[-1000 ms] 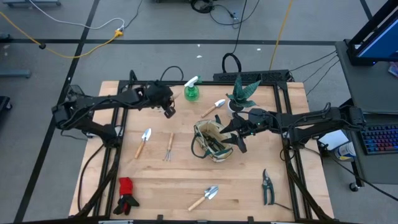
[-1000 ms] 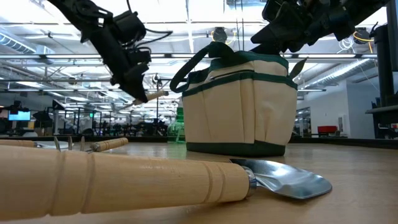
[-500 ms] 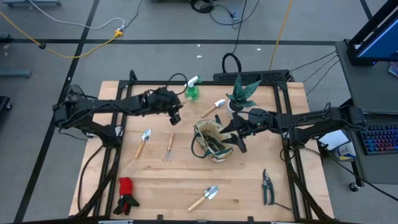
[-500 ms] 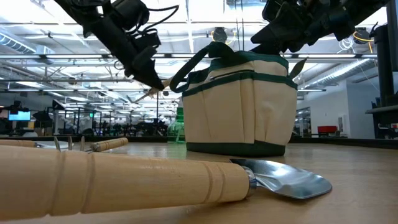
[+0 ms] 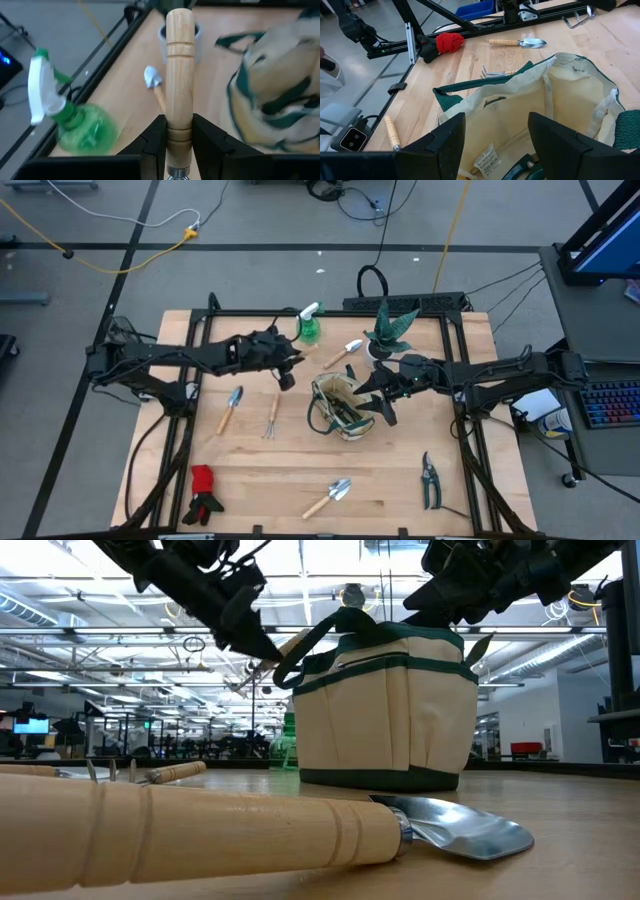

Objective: Pick & Place Garden tools in Gardening bag
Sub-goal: Put the top brown hand rake into the gardening bag

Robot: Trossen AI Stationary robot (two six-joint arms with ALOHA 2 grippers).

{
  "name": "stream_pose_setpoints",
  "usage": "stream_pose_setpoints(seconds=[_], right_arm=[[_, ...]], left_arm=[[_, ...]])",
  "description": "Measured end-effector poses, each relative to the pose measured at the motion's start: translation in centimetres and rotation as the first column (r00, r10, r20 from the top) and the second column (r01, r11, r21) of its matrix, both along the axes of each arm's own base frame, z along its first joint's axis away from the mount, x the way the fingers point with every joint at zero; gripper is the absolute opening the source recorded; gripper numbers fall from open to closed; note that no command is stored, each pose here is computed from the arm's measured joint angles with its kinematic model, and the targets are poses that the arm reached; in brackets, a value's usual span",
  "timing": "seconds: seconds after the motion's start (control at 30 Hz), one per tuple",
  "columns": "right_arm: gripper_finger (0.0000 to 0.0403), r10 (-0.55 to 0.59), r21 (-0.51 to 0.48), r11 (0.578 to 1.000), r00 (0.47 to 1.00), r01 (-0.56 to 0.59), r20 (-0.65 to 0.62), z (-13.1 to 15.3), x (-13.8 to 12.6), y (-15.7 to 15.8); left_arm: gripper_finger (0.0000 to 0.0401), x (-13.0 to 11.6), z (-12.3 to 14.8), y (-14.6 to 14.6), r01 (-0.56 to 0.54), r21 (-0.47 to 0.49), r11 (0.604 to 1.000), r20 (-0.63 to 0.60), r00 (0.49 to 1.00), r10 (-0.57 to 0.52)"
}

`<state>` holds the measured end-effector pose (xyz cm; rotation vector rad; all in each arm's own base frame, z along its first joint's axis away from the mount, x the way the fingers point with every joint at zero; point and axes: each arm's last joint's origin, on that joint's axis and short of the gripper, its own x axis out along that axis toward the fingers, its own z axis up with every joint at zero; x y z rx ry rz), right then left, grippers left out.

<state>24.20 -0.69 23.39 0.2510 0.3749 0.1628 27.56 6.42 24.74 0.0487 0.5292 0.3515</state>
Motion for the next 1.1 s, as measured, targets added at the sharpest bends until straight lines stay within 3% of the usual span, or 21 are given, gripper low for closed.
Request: stream_pose_setpoints(seconds=[0.73,1.1], right_arm=[[0.021,0.0,0.0,1.0,1.0,0.0,-0.001,0.0,0.0,0.0],[0.021,0.0,0.0,1.0,1.0,0.0,0.0,0.0,0.0,0.0]], left_arm=[[0.0076,1.5,2.3,-3.4,0.137,0.12,0.983,0.228,0.96,-0.162],[0.0076,1.8,3.2,-4.9,0.189,0.2,0.961,0.282,0.929,-0.241]])
